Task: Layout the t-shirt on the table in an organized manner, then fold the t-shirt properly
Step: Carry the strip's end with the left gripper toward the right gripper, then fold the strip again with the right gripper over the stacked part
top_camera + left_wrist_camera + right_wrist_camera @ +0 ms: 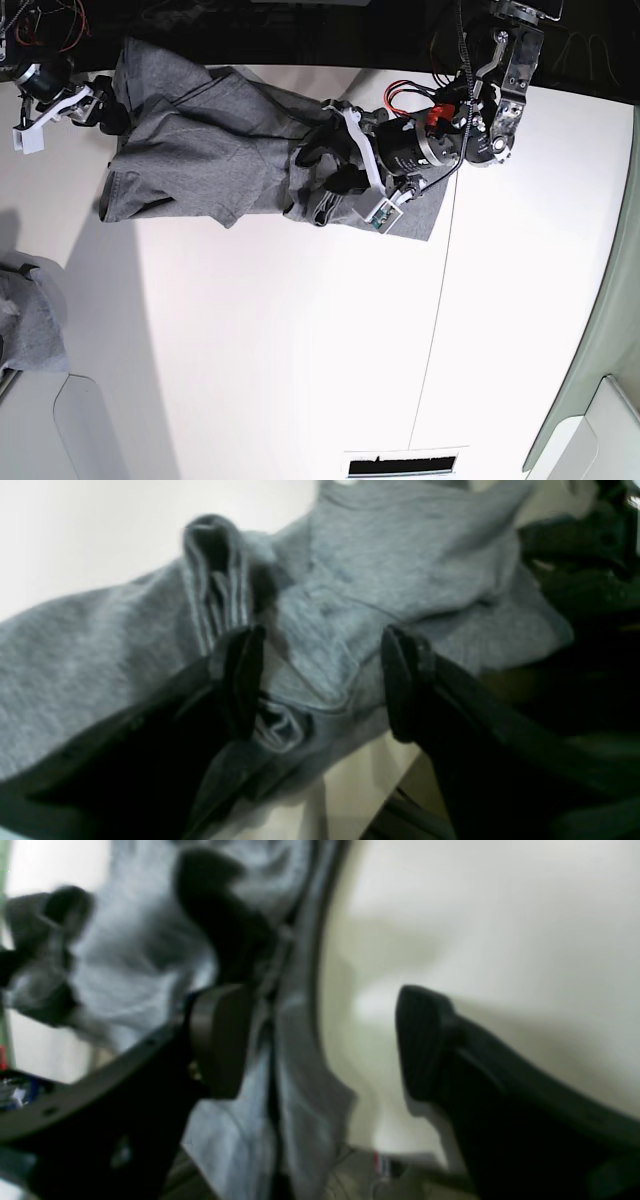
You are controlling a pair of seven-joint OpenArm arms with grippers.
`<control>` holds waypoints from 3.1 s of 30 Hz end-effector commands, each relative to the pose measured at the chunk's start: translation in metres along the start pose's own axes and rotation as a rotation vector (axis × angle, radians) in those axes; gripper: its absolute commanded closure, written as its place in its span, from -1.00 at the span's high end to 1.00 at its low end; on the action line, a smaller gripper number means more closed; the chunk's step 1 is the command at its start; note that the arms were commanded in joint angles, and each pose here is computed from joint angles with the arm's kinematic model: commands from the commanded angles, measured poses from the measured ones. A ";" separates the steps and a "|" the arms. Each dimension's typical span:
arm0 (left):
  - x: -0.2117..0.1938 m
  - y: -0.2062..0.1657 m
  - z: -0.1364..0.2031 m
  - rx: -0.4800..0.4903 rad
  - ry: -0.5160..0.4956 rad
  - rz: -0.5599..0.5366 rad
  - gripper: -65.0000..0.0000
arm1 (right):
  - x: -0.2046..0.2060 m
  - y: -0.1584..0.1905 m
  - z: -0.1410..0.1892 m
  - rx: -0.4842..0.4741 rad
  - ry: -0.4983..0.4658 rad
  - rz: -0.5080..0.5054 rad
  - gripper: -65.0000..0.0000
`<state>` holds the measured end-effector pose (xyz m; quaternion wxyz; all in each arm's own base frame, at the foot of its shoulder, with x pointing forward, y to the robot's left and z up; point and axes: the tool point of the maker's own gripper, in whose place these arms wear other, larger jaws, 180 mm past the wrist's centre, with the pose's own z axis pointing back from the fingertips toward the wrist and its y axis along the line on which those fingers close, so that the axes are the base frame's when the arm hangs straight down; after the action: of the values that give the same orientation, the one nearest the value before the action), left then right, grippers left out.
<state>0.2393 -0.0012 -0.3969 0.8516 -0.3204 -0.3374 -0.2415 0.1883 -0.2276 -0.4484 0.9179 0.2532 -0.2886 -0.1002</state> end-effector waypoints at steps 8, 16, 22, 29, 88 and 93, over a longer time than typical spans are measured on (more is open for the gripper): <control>0.016 -0.032 0.004 -0.178 -0.058 0.020 0.21 | 0.004 0.048 -0.032 0.118 -0.008 0.014 0.37; 0.026 -0.049 0.011 -0.286 -0.099 0.118 0.21 | 0.011 0.057 -0.040 0.127 -0.039 0.008 -1.00; 0.031 -0.045 0.018 -0.300 -0.115 0.156 0.21 | 0.046 0.029 -0.010 0.043 -0.150 0.016 -1.00; 0.037 0.015 0.048 -0.123 -0.203 0.222 0.21 | 0.104 0.017 0.041 -0.011 -0.236 0.154 -1.00; -0.017 -0.050 0.071 -0.248 0.010 0.052 -1.00 | 0.190 0.190 -0.107 0.039 -0.293 0.708 -1.00; -0.020 -0.084 0.021 -0.271 0.005 -0.035 -1.00 | 0.180 0.171 -0.145 0.076 -0.188 0.691 -1.00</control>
<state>0.1622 -0.0378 -0.3749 0.8051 -0.4180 -0.2942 -0.3011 0.4096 -0.0827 -0.3982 0.8744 0.1627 -0.4101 0.2020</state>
